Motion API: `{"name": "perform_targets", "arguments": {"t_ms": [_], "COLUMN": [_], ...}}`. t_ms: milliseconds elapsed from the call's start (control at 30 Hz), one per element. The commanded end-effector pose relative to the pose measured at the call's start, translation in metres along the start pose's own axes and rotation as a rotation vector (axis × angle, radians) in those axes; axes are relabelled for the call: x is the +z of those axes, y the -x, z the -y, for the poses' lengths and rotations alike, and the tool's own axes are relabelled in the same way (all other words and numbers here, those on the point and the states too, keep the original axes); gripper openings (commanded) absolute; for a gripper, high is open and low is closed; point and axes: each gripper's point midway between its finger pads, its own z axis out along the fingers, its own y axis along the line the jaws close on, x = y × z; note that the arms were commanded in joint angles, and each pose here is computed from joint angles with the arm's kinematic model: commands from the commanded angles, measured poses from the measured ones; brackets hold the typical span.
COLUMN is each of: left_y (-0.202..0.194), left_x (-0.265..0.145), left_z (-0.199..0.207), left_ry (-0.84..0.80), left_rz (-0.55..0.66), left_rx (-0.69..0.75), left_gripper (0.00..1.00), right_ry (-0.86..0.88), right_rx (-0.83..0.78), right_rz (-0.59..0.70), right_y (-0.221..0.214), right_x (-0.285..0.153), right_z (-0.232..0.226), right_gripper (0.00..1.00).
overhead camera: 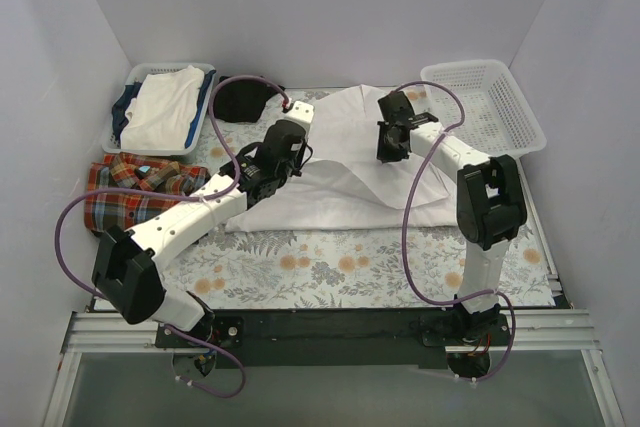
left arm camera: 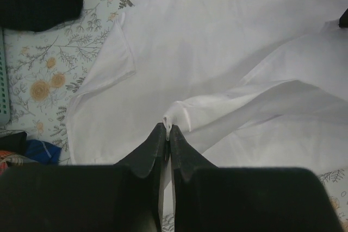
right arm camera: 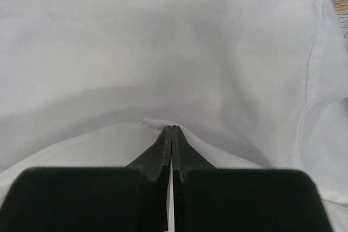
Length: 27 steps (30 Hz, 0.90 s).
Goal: Fold and stack the long sleeve shirts
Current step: Fold the shirt
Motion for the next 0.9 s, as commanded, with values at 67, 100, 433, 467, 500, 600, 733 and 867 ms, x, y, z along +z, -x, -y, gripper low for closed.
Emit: {"name": "perform_targets", "arguments": {"t_ms": [67, 100, 433, 467, 500, 600, 733, 867], "left_y": [-0.015, -0.023, -0.098, -0.097, -0.099, -0.103, -0.102, -0.094], "left_x": [0.012, 0.014, 0.006, 0.002, 0.0, -0.005, -0.009, -0.01], "left_z": [-0.012, -0.012, -0.023, -0.026, -0.028, -0.045, -0.072, -0.068], "left_ry": [0.043, 0.045, 0.068, 0.073, 0.081, 0.139, 0.205, 0.15], "left_rz": [0.009, -0.007, -0.168, -0.164, -0.167, -0.172, -0.177, -0.169], "left_rx": [0.057, 0.057, -0.021, -0.036, -0.058, -0.11, -0.217, -0.304], "left_gripper": [0.0, 0.03, 0.39, 0.47, 0.6, 0.76, 0.82, 0.84], "right_ry": [0.081, 0.083, 0.026, 0.026, 0.017, 0.003, -0.021, -0.033], "right_rx": [0.044, 0.044, 0.007, 0.002, -0.005, -0.015, -0.019, -0.014], "right_rz": [0.03, 0.023, 0.03, 0.03, 0.013, -0.032, -0.093, -0.15], "right_y": [0.008, 0.005, -0.02, -0.022, -0.031, -0.053, -0.082, -0.108], "right_x": [-0.009, -0.009, -0.033, -0.035, -0.034, -0.033, -0.027, -0.021], "right_z": [-0.014, -0.013, 0.013, 0.014, 0.018, 0.027, 0.039, 0.046], "right_gripper": [0.04, 0.1, 0.57, 0.57, 0.57, 0.56, 0.55, 0.53]}}
